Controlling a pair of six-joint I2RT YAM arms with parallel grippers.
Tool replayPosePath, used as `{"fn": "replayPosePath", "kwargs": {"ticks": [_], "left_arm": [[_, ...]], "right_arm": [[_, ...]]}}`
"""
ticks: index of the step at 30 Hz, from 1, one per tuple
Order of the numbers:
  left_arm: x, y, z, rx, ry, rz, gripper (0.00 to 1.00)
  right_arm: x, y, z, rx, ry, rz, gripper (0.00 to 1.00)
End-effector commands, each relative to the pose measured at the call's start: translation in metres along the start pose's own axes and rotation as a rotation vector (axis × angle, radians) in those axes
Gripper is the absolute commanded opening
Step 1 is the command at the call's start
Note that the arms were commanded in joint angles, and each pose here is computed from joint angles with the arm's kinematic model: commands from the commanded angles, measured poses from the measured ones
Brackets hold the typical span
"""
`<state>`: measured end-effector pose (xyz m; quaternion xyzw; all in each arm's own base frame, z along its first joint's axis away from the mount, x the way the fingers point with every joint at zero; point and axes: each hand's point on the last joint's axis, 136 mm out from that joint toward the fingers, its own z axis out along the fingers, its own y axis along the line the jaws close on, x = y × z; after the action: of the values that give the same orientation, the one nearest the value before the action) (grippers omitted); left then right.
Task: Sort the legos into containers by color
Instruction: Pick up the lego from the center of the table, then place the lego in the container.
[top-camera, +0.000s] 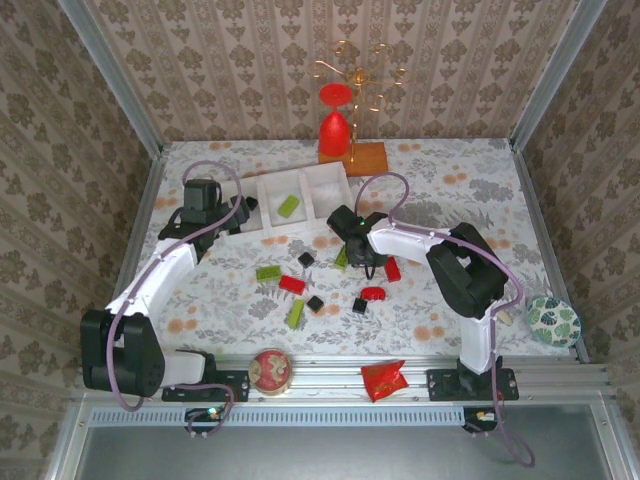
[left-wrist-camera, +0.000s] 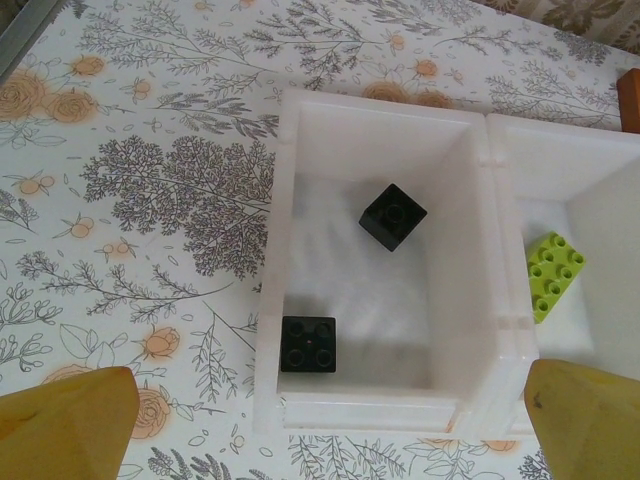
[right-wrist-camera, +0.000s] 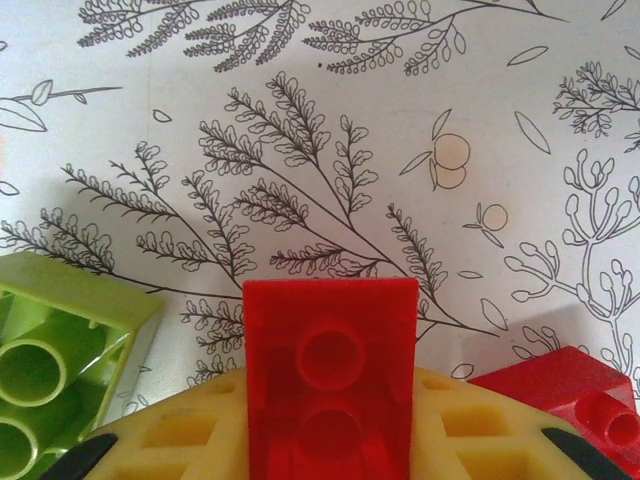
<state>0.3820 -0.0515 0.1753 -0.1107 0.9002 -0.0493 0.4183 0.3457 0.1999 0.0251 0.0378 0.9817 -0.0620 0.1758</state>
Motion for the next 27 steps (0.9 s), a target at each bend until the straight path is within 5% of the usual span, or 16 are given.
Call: {"fn": "replayPosePath", "kwargs": {"ticks": [1, 13, 27], "left_arm": [[0.003, 0.003, 0.004, -0.001, 0.007, -0.022, 1.0], [0.009, 0.005, 0.003, 0.003, 0.016, -0.027, 1.0], [0.021, 0.01, -0.003, 0.001, 0.036, -0.025, 1.0]], "right_arm": [[-0.021, 0.001, -0.019, -0.015, -0.065, 0.001, 0.24], [-0.074, 0.034, -0.058, -0.115, -0.214, -0.058, 0.22], [-0.135, 0.074, -0.059, -0.105, -0.326, -0.175, 0.24]]}}
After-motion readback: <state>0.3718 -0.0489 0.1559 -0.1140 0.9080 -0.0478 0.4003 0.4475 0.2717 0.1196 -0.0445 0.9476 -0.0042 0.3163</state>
